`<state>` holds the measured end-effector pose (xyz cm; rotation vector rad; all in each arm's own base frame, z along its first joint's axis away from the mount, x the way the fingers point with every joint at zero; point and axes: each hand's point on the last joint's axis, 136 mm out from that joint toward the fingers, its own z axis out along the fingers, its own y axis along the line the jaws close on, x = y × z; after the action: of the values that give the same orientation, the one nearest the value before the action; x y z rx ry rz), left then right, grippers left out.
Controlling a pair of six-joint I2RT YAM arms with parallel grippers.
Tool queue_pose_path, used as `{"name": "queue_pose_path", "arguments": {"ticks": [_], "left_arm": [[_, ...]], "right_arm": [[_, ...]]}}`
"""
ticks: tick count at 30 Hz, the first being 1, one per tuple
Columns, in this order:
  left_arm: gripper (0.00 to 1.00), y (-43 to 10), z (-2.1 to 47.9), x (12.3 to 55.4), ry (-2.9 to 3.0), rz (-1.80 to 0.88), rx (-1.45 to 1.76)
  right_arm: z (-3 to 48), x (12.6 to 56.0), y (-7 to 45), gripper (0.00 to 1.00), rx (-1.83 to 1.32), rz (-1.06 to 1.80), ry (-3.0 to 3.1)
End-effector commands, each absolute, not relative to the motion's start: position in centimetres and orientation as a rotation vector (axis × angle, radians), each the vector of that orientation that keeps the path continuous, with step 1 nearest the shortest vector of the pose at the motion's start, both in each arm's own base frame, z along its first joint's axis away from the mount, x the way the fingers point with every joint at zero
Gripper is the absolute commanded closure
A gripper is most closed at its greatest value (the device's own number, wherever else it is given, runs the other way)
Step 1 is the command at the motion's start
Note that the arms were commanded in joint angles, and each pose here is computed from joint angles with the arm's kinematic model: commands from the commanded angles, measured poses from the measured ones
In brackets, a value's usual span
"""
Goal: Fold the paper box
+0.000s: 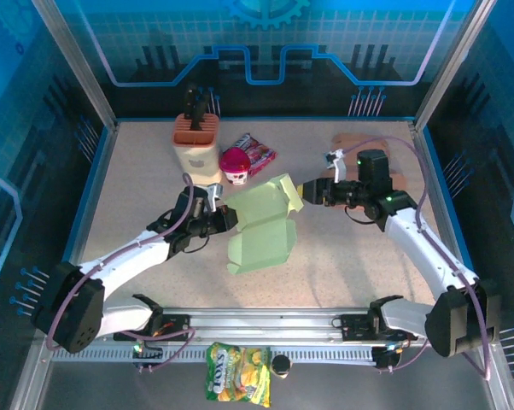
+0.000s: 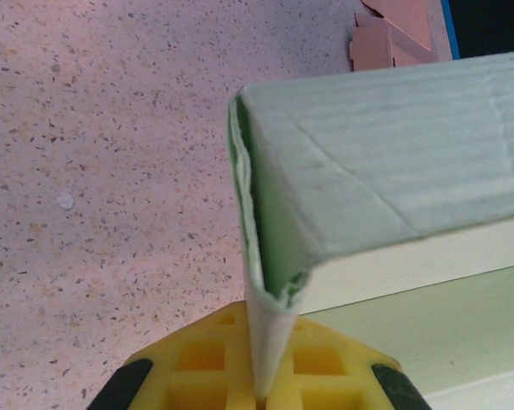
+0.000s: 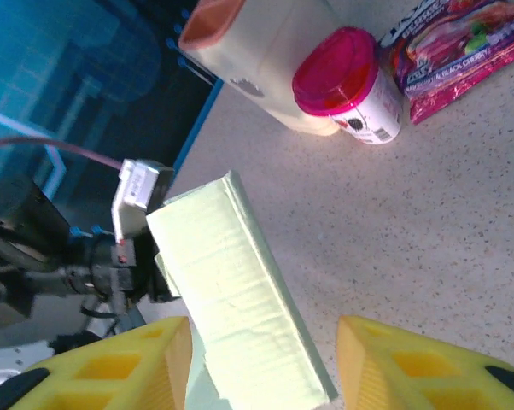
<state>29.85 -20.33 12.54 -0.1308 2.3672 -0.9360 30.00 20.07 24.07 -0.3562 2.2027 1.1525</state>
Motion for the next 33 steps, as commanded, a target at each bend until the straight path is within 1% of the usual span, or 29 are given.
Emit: {"name": "queue_pose_path", "arguments": {"ticks": [1, 3, 6, 9, 17, 22, 28, 33], "left_arm": [[1.00, -20.9, 13.4, 30.2, 2.366, -0.957, -0.087], [1.00, -20.9, 13.4, 30.3, 2.366, -0.955, -0.088], [1.00, -21.0, 13.4, 30.4, 2.368, -0.962, -0.084], [1.00, -21.0, 13.5, 30.4, 2.368, -0.956, -0.081], [1.00, -21.1, 13.9, 30.7, 2.365, -0.951, -0.073], [1.00, -21.1, 14.1, 30.8, 2.364, -0.947, -0.071], [1.00, -21.1, 14.1, 30.8, 2.365, -0.945, -0.073], [1.00, -21.1, 14.0, 30.7, 2.367, -0.952, -0.078]], "right_arm": [[25.3, 30.0, 21.1, 0.52, -0.483, 1.094, 2.155], [24.6, 30.4, 21.3, 0.52, -0.480, 1.060, 2.186], [23.7, 30.8, 21.6, 0.55, -0.486, 1.017, 2.222], [23.4, 30.8, 22.2, 0.58, -0.508, 0.999, 2.232], [23.0, 30.6, 23.4, 0.63, -0.556, 0.960, 2.251], [22.5, 30.9, 22.9, 0.63, -0.558, 0.845, 2.273], [23.4, 31.1, 21.2, 0.63, -0.533, 0.730, 2.251], [25.3, 31.0, 19.5, 0.56, -0.455, 0.751, 2.189]]}}
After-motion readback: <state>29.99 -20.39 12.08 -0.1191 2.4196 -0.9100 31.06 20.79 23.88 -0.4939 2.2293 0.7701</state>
